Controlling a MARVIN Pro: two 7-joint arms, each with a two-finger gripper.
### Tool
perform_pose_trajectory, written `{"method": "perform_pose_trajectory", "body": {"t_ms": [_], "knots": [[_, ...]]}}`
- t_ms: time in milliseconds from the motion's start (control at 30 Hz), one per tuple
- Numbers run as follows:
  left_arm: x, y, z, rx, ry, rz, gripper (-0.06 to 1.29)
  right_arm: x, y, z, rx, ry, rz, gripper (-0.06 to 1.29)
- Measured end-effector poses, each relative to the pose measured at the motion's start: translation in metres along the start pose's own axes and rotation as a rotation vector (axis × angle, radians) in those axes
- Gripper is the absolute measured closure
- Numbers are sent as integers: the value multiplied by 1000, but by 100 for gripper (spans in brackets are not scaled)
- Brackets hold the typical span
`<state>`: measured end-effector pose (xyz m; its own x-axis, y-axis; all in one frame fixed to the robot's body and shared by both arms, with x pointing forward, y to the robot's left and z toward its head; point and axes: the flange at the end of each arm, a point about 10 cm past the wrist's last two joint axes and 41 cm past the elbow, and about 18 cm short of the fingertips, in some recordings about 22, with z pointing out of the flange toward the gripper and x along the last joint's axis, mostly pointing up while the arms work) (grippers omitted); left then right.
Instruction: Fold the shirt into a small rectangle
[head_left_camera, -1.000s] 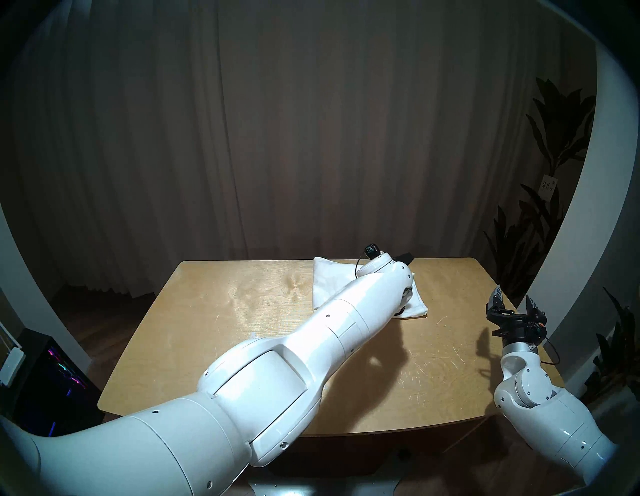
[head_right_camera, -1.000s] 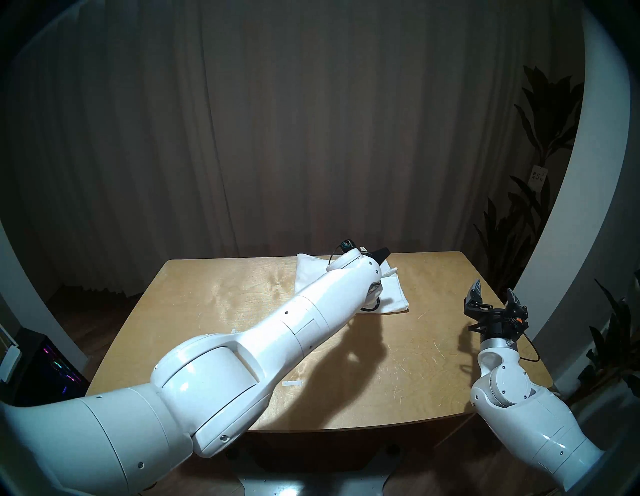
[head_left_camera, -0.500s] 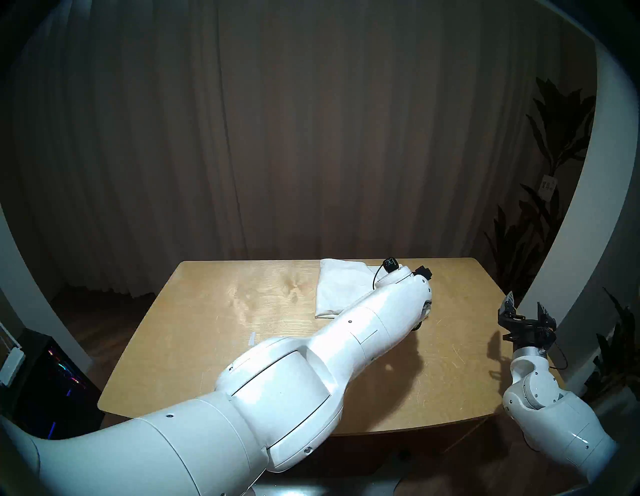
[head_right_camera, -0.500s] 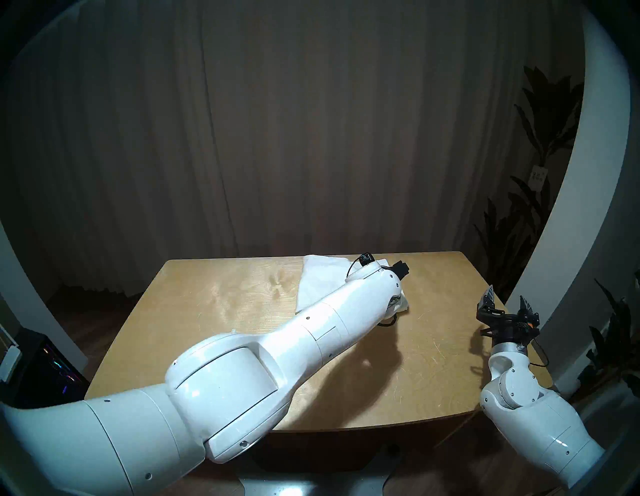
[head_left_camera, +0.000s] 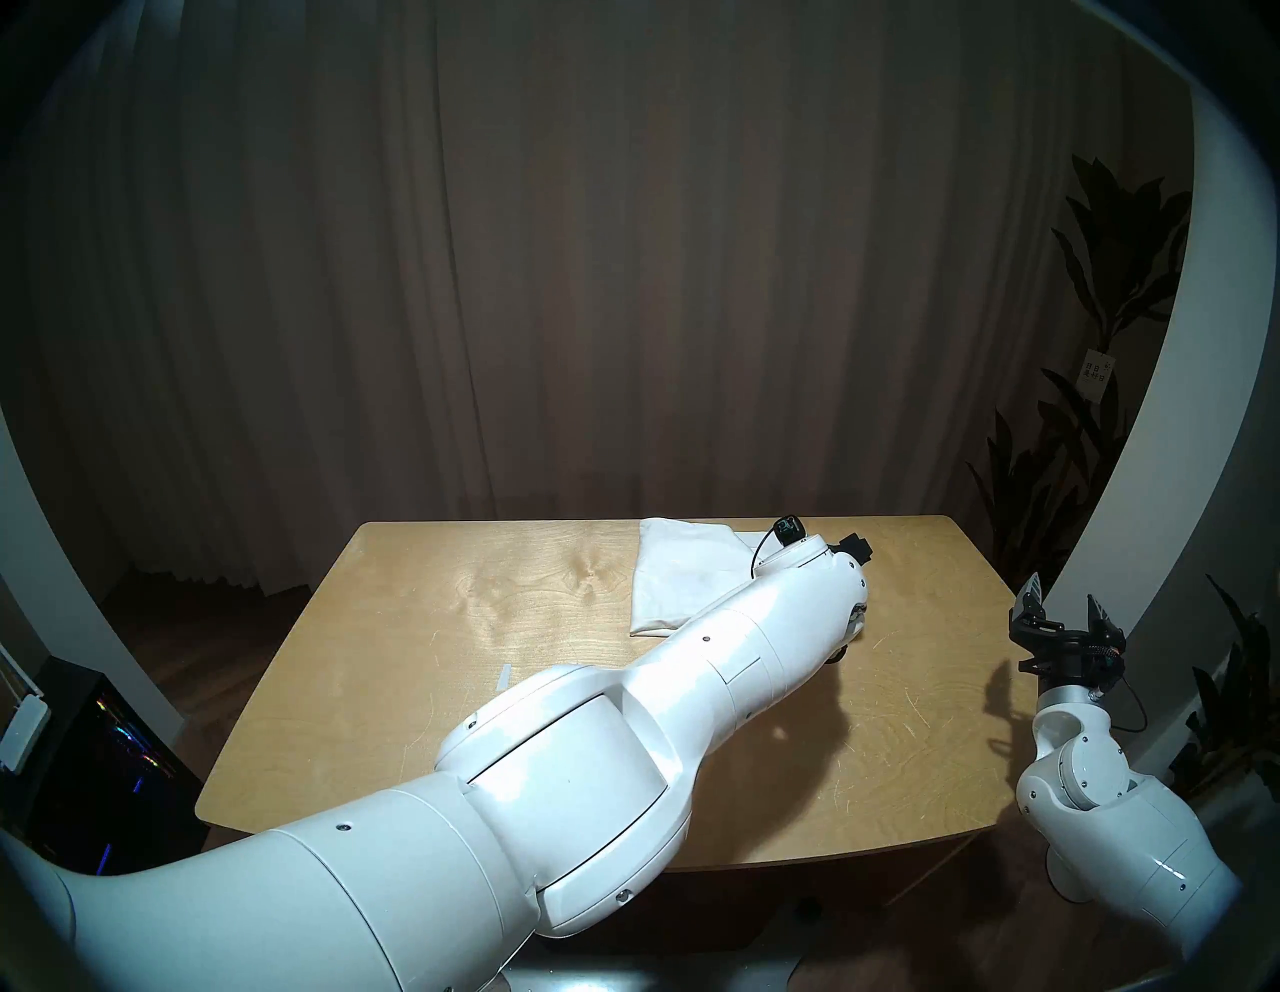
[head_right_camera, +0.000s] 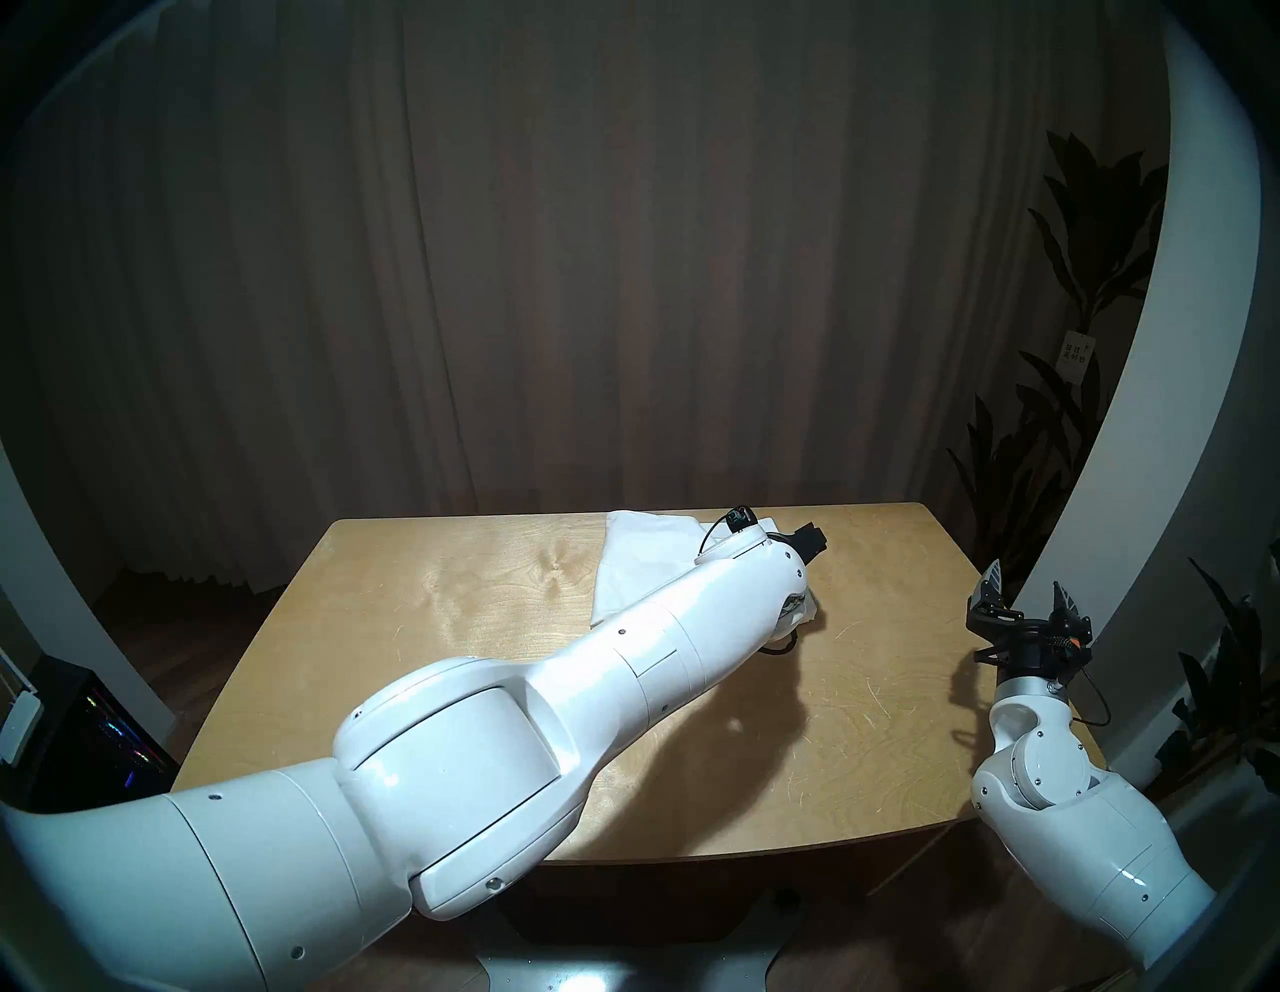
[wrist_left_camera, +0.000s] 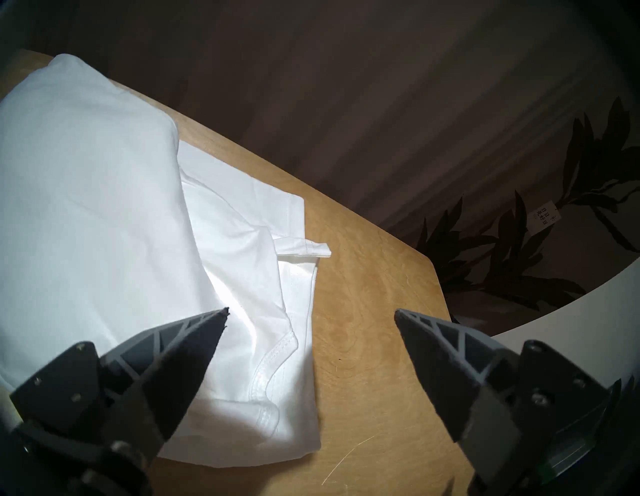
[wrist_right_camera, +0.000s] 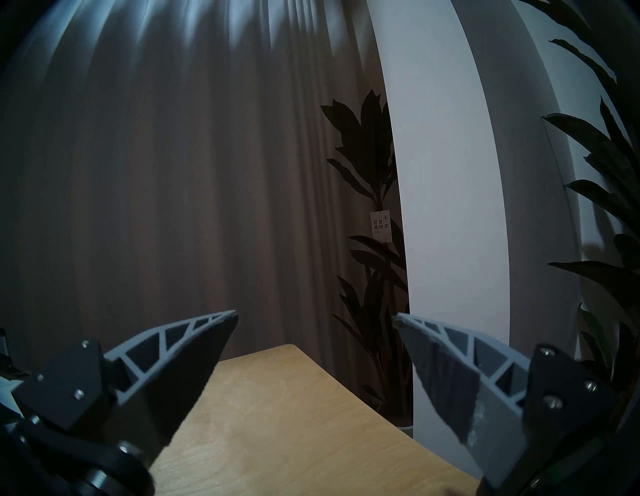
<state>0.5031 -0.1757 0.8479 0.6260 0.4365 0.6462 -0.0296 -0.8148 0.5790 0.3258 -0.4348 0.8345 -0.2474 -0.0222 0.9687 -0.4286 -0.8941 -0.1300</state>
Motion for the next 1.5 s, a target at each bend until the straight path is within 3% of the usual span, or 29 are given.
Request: {"method": "perform_pose_trajectory", "body": {"t_ms": [200,367,467,600,967,1033,1100,1333,1500], "knots": [[14,6,0,-68,96,142,3,15,-9,4,21,34,51,1],[33,-10,3,-94,214,283,3,18,-17,1,49,28,78,1],[48,-34,7,-59,277,362,3,16,-23,-3,69,14,91,1],[68,-83,13,28,341,469,3,10,-33,-9,101,-17,103,1],[116,-202,6,256,469,642,3,4,-70,-20,208,-80,128,1],[119,-210,4,271,476,656,3,4,-73,-21,219,-84,129,1],[124,-233,0,309,494,694,3,3,-82,-24,249,-97,130,1],[131,-285,-12,385,524,775,3,2,-105,-29,325,-125,125,1],[137,-313,-22,420,543,809,3,5,-116,-29,369,-131,117,1]]}}
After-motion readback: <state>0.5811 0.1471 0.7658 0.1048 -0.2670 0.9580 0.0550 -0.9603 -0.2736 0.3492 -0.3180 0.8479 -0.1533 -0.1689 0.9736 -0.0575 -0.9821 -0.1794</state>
